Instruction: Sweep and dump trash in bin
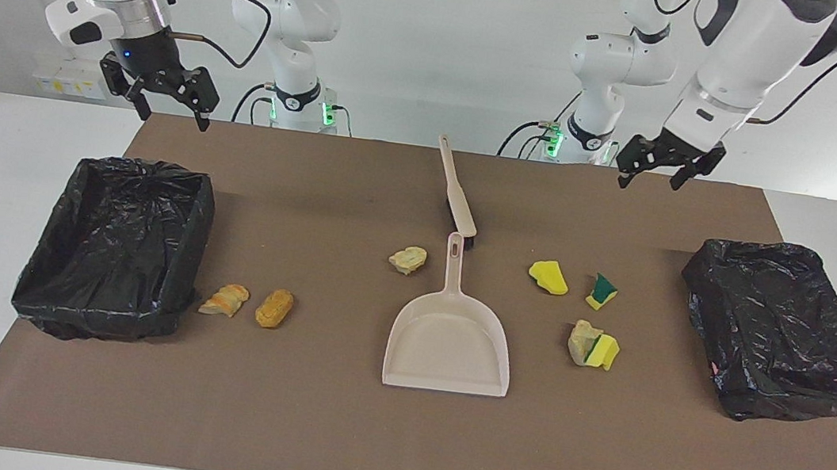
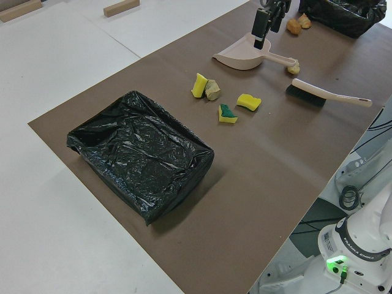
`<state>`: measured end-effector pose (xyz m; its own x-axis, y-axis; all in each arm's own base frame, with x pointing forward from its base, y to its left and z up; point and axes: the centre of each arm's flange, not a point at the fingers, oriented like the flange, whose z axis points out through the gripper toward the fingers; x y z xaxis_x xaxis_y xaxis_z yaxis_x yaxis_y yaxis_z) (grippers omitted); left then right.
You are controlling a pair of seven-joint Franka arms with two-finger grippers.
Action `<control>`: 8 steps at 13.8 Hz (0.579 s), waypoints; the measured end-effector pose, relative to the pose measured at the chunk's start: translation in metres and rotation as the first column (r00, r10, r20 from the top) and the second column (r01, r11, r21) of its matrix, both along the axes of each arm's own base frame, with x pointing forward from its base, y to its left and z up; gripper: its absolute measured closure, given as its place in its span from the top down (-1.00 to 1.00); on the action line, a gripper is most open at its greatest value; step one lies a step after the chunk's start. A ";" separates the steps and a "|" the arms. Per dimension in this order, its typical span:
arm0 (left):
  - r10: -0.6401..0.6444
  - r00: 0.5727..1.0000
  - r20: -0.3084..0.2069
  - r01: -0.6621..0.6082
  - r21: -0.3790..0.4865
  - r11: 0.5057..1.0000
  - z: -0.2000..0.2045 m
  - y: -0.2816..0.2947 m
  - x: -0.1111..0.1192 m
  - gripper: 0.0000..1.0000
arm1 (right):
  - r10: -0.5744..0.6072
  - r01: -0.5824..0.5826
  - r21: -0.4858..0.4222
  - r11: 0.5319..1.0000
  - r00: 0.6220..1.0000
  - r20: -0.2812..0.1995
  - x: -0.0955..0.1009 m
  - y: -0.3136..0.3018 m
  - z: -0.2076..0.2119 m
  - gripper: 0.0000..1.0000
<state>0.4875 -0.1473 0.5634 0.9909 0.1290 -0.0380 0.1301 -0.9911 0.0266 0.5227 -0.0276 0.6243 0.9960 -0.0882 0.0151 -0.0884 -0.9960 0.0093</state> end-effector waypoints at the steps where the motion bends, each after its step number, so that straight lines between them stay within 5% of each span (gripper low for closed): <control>1: 0.028 1.000 -0.005 -0.028 0.004 1.000 -0.018 -0.022 -0.008 1.00 | 0.000 0.000 0.000 1.000 1.000 0.000 0.000 0.000 0.000 1.00; 5: 0.053 0.997 -0.058 -0.052 0.020 0.998 -0.056 -0.084 -0.064 1.00 | 0.000 0.000 0.000 1.000 1.000 -0.006 -0.001 0.000 -0.001 1.00; 8: 0.057 0.997 -0.046 -0.057 -0.003 0.998 -0.068 -0.129 -0.104 1.00 | 0.020 -0.020 0.000 1.000 1.000 -0.021 -0.002 0.012 -0.002 1.00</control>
